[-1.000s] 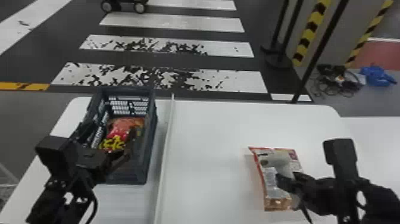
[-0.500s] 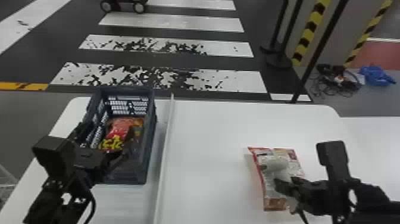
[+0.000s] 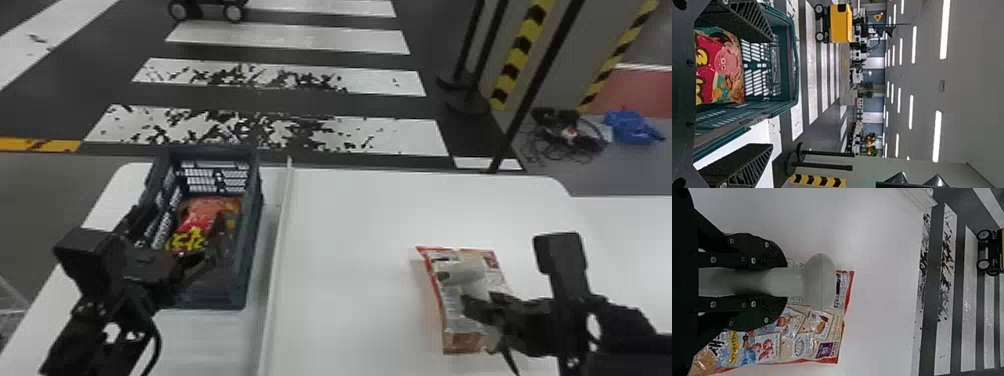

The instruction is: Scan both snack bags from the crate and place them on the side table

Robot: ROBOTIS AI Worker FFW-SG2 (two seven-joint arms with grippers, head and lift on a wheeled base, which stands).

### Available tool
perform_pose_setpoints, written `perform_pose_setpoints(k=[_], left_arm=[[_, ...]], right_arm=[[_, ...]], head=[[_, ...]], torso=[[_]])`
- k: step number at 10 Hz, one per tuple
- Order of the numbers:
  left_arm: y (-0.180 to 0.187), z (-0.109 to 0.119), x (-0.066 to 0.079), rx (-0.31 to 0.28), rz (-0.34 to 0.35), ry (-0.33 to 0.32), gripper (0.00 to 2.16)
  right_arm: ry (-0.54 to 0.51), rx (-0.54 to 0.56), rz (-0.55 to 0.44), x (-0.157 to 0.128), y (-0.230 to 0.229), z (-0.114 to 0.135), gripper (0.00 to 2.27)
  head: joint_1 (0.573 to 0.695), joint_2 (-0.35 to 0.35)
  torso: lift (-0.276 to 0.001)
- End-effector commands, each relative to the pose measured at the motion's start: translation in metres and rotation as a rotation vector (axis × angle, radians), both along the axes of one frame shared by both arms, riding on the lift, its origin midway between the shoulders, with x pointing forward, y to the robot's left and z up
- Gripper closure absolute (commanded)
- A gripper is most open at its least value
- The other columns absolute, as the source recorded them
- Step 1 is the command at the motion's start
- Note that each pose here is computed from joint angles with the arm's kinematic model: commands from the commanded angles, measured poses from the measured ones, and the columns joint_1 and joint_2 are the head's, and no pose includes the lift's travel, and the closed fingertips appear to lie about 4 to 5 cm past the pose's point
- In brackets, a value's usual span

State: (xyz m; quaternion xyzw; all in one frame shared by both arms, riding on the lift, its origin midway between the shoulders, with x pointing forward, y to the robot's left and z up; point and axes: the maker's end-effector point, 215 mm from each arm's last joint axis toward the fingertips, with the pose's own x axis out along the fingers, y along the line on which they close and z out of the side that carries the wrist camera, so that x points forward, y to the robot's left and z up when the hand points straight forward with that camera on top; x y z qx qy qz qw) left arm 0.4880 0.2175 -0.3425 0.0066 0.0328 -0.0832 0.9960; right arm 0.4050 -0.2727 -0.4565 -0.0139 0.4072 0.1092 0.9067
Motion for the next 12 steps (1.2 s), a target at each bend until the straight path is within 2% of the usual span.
perform_pose_setpoints(k=[1,4,7,10,12], left_arm=[[0.000,0.001,0.001,0.000,0.000,-0.001,0.04],[-0.004,0.001,0.001,-0.002,-0.004,-0.002,0.04],[-0.007,-0.001,0.002,-0.002,-0.009,0.000,0.04],[-0.007,-0.002,0.001,0.001,-0.008,0.003,0.04],[-0.007,-0.004,0.002,0.000,-0.007,0.007,0.04]], right_arm=[[-0.034,-0.006,-0.019,0.005,-0.014,0.009,2.23],[-0.177,-0.057,-0.130,0.027,-0.083,0.037,2.23],[-0.254,-0.112,-0.246,0.036,-0.164,0.042,2.23],[-0.243,-0.109,-0.339,0.030,-0.217,0.024,2.23],[-0.192,-0.066,-0.354,0.026,-0.217,-0.007,2.23]], head=[[0.695,-0.068],[0.695,-0.114],[0.695,-0.198],[0.695,-0.293],[0.695,-0.320]], torso=[[-0.098],[-0.098],[-0.098],[-0.098],[-0.098]])
